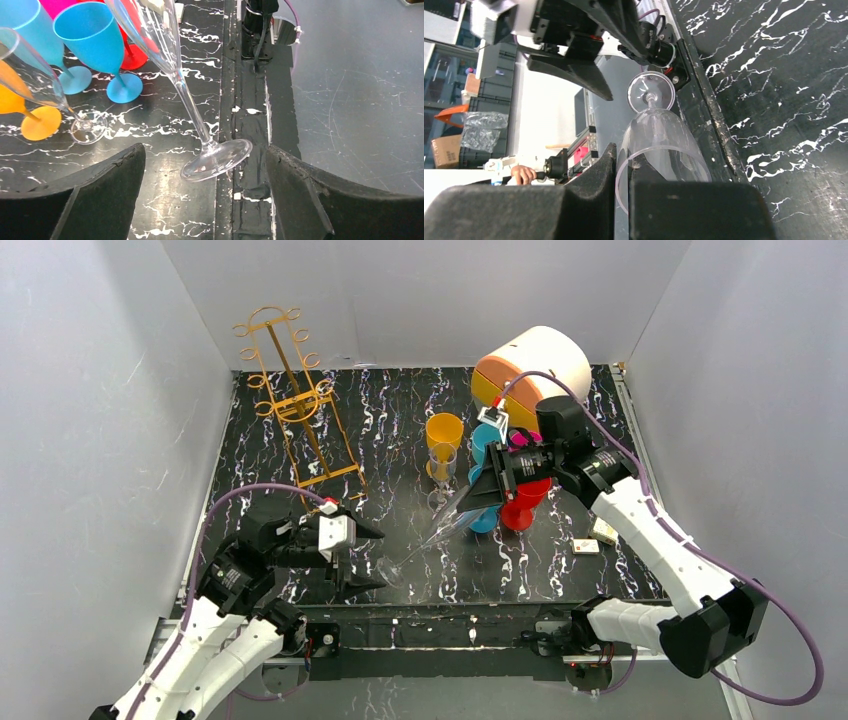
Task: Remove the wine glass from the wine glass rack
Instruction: Place the wine glass at the center of the board, then reset both arms
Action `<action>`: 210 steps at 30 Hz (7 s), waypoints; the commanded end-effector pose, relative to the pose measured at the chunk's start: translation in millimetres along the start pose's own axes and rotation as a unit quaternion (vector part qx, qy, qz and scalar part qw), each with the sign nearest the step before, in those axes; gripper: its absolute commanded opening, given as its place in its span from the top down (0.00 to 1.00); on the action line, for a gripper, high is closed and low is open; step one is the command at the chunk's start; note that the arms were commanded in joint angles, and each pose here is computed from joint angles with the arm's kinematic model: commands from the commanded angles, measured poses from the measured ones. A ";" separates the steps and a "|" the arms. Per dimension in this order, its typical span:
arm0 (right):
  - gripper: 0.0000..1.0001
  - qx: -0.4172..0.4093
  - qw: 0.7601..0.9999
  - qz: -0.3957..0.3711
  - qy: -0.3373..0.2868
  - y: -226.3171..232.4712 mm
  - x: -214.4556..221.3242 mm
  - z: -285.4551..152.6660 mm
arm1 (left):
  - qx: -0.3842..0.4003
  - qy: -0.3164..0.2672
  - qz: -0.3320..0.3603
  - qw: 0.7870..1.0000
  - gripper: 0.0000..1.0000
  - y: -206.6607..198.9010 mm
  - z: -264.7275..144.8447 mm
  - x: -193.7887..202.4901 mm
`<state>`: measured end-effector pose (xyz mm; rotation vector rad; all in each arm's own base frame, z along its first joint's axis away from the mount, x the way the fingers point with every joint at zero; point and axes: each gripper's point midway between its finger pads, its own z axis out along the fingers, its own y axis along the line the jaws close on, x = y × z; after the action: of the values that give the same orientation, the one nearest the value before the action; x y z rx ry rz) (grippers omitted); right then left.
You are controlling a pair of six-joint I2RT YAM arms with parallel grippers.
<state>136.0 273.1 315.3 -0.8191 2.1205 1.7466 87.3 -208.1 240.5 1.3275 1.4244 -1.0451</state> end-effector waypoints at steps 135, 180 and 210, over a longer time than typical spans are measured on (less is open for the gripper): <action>0.14 0.407 0.874 -0.187 -0.186 -30.6 -88.6 31.6 | -0.634 0.065 -0.365 0.679 0.02 135.6 -122.4 55.5; 0.01 0.605 0.769 -0.101 -0.180 -134.3 -115.6 -157.9 | -0.801 0.083 -0.375 0.459 0.02 171.1 -228.4 122.3; 0.01 0.627 0.724 -0.056 -0.283 -117.3 -128.8 -214.6 | -0.794 0.073 -0.289 0.530 0.02 191.7 -289.9 -78.3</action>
<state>334.4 85.7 310.4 -0.0126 2.1282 0.0904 265.6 64.3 379.2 -0.5408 1.9179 0.2910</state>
